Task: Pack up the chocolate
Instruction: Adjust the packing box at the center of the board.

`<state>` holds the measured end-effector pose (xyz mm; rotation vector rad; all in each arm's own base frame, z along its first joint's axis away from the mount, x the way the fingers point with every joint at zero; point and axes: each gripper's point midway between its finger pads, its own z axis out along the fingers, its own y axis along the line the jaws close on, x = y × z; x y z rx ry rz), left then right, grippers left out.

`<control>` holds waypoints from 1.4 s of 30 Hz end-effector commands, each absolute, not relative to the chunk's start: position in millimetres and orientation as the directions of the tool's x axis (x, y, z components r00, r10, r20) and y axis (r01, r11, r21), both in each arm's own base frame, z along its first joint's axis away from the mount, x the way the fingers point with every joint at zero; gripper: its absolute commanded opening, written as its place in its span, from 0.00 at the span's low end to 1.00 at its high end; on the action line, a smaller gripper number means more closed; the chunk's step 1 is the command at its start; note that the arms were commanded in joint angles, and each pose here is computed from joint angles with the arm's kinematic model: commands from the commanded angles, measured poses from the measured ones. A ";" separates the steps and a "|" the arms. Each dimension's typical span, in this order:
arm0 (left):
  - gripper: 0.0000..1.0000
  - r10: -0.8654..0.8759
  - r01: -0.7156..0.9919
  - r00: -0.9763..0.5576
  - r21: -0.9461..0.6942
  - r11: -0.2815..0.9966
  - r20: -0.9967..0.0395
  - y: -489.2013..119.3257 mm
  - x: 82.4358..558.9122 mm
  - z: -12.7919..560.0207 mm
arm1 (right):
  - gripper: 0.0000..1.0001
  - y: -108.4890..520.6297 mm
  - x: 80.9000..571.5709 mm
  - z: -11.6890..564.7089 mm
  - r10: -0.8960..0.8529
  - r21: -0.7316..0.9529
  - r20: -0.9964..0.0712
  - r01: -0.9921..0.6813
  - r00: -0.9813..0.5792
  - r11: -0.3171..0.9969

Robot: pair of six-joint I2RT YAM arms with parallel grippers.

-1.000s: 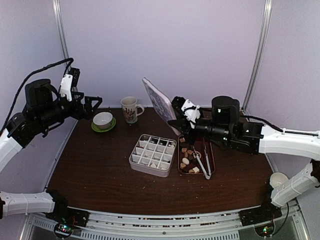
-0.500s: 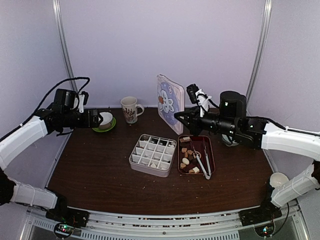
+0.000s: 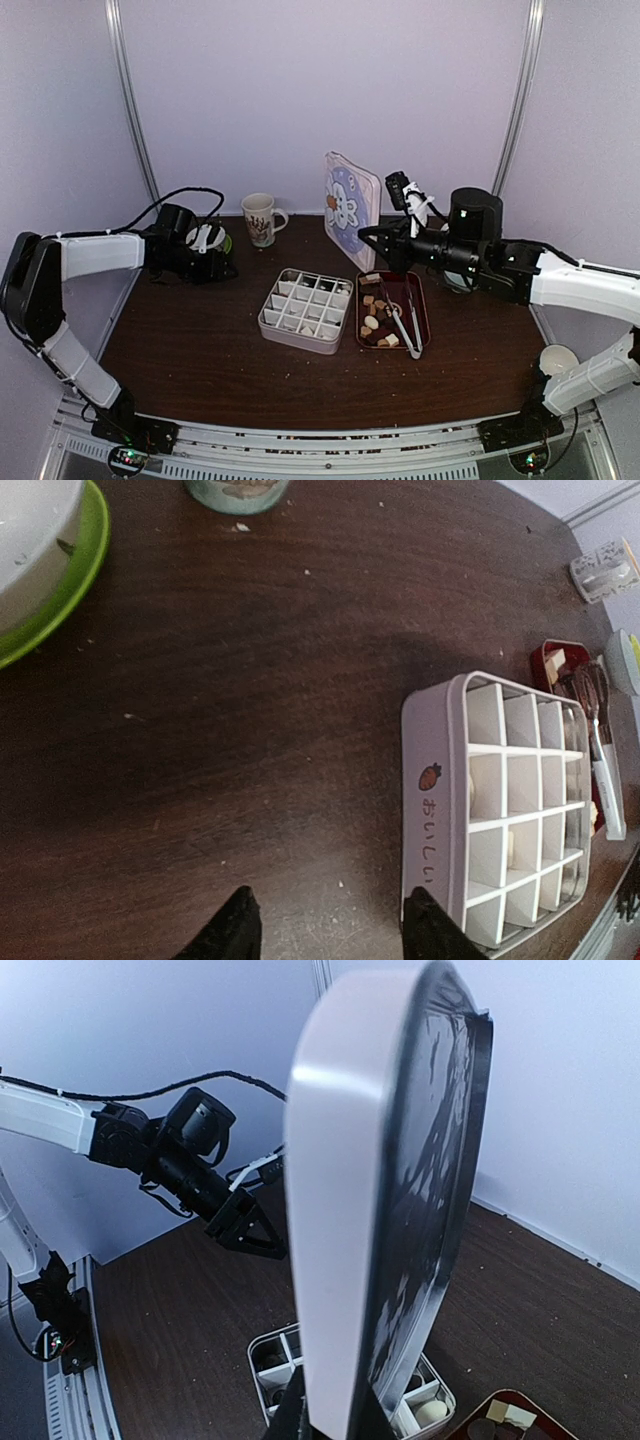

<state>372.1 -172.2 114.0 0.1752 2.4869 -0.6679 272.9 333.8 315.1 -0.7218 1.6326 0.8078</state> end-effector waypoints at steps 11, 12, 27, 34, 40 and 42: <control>0.27 0.065 0.304 -0.901 -0.516 0.801 -0.429 -230.1 360.5 46.0 | 0.07 328.3 265.6 335.2 0.027 0.138 -0.989 -0.829 -0.146 0.542; 0.27 0.073 0.306 -0.904 -0.517 0.799 -0.422 -233.9 357.0 44.0 | 0.07 328.5 265.2 335.6 0.029 0.139 -0.989 -0.830 -0.147 0.540; 0.26 0.089 0.334 -0.907 -0.574 0.748 -0.412 -278.9 316.9 56.2 | 0.07 332.4 267.9 328.3 0.026 0.159 -0.985 -0.831 -0.172 0.533; 0.26 0.077 0.357 -0.892 -0.590 0.724 -0.445 -284.9 310.0 73.1 | 0.07 332.6 269.0 322.2 0.013 0.164 -0.983 -0.830 -0.186 0.532; 0.30 0.102 0.370 -0.855 -0.460 0.807 -0.508 -263.1 319.9 84.4 | 0.07 338.7 266.5 321.4 0.015 0.190 -0.977 -0.844 -0.211 0.501; 0.32 0.102 0.376 -0.836 -0.425 0.823 -0.540 -257.2 324.3 95.3 | 0.07 343.1 262.0 321.6 0.011 0.201 -0.975 -0.860 -0.221 0.468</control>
